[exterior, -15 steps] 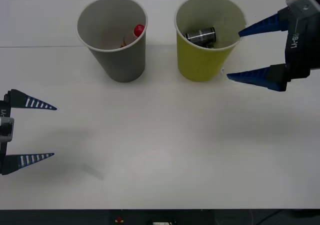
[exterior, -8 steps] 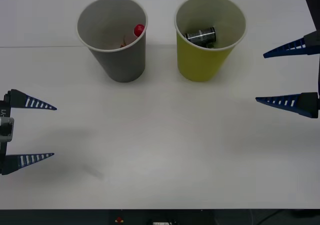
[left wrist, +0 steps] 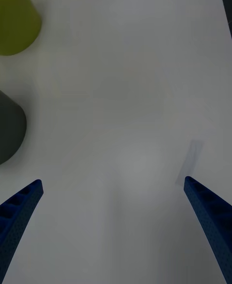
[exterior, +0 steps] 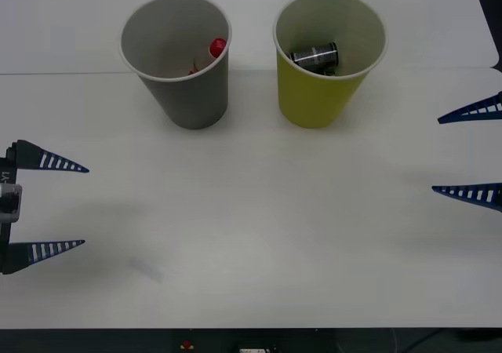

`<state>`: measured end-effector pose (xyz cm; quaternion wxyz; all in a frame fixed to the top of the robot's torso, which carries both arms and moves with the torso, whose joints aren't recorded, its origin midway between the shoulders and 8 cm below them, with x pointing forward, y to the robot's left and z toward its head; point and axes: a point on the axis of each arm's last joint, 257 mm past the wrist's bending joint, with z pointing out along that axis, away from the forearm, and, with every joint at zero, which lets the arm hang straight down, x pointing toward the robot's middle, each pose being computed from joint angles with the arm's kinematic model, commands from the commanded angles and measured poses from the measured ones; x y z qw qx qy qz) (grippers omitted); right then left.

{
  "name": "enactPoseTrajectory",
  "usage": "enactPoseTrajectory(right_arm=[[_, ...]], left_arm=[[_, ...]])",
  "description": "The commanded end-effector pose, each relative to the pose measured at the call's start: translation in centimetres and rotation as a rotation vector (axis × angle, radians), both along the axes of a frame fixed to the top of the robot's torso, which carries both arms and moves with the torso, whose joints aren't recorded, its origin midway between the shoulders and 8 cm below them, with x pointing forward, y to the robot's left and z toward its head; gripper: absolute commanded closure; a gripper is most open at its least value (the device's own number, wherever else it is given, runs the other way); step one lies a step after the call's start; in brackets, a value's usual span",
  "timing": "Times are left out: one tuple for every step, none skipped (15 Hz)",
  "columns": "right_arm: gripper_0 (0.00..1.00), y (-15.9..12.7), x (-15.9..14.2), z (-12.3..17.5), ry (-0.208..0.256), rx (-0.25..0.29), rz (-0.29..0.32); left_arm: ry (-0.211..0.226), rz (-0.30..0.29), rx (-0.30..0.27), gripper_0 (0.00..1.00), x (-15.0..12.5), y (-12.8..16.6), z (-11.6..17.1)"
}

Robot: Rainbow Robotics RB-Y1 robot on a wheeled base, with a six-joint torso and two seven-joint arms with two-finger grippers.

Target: Put the can into the green bin and the plastic bottle into the gray bin

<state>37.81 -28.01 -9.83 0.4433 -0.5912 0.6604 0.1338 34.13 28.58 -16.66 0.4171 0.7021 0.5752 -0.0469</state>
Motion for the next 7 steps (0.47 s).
enactPoseTrajectory(right_arm=[[0.00, -1.11, -0.64, -1.13, 0.006, -0.015, -0.002], [0.00, -1.22, -0.92, -1.40, 0.014, -0.014, -0.002], [0.00, -1.22, -0.98, -1.40, 0.012, -0.015, 0.002], [0.00, -1.16, -1.01, -1.35, 0.010, -0.013, 0.005], [0.00, -1.16, -1.01, -1.35, 0.009, -0.014, 0.006], [0.00, -1.17, -1.01, -1.34, 0.011, -0.011, 0.005], [0.00, -1.26, -1.01, -1.43, 0.017, -0.008, -0.001]], left_arm=[[0.000, 0.000, 0.000, 0.00, 0.00, 0.00, 0.00], [0.000, 0.000, 0.000, 0.00, 0.00, 0.00, 0.00], [0.000, 0.000, 0.000, 0.00, 0.00, 0.00, 0.00], [0.000, 0.000, 0.000, 0.00, 0.00, 0.00, 0.00], [0.000, 0.000, 0.000, 0.00, 0.00, 0.00, 0.00], [0.000, 0.000, 0.000, 0.00, 0.00, 0.00, 0.00], [0.000, 0.000, 0.000, 0.00, 0.00, 0.00, 0.00]])
